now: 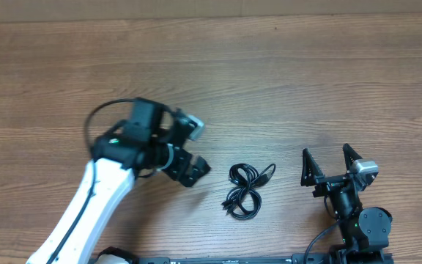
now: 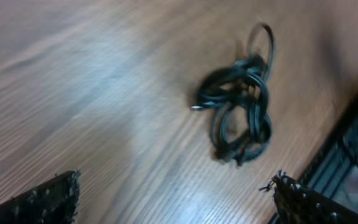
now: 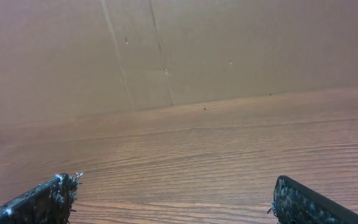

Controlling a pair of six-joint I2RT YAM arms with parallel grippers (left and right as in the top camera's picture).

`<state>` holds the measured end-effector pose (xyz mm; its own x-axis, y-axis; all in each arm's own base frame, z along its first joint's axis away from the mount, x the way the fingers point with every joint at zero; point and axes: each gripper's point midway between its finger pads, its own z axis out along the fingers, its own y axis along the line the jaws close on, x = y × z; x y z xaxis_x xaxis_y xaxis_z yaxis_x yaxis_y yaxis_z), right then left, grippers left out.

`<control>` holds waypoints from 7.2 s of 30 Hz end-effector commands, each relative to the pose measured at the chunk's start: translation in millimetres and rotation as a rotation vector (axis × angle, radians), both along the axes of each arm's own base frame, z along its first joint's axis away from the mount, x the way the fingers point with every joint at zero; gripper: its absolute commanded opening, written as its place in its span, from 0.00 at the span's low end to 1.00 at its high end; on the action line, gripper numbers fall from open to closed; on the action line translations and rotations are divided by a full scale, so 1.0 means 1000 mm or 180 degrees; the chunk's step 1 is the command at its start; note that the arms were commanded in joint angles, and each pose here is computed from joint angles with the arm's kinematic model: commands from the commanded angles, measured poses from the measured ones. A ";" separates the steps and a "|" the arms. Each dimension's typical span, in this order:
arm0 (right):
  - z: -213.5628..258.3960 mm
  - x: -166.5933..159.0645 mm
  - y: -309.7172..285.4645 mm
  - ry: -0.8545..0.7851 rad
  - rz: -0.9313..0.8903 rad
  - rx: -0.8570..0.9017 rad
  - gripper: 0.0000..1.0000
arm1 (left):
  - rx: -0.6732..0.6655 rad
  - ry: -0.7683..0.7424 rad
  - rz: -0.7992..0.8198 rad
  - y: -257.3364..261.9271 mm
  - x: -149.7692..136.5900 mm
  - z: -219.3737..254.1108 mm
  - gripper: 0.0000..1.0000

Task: Untangle cables
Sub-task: 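Move the left gripper over the tangled black cable bundle, then grasp the black cable bundle with the left gripper and lift it, then reach the right gripper toward the hanging cables below the left gripper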

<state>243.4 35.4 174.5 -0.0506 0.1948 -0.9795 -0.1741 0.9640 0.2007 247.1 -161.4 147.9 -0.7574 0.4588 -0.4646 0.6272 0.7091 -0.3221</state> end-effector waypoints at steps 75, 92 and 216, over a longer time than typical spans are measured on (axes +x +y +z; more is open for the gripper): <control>-0.003 0.001 -0.002 0.0006 -0.0040 0.0010 1.00 | -0.0770 -0.0377 -0.2229 -0.126 0.005 -0.106 0.04; -0.003 0.001 -0.002 0.0006 -0.0040 0.0010 1.00 | 0.0361 0.0195 -0.0554 -0.078 0.057 -0.069 0.04; 0.014 -0.027 0.125 0.2452 0.1875 -0.0631 0.04 | -0.0355 -0.0720 0.0029 -0.115 0.022 0.089 0.04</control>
<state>213.2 159.0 178.5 -0.7396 -0.2326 -0.6316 -0.5195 0.7940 0.3159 266.5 -273.2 215.2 -0.6333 0.4481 -0.6310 0.7050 0.6703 -0.2316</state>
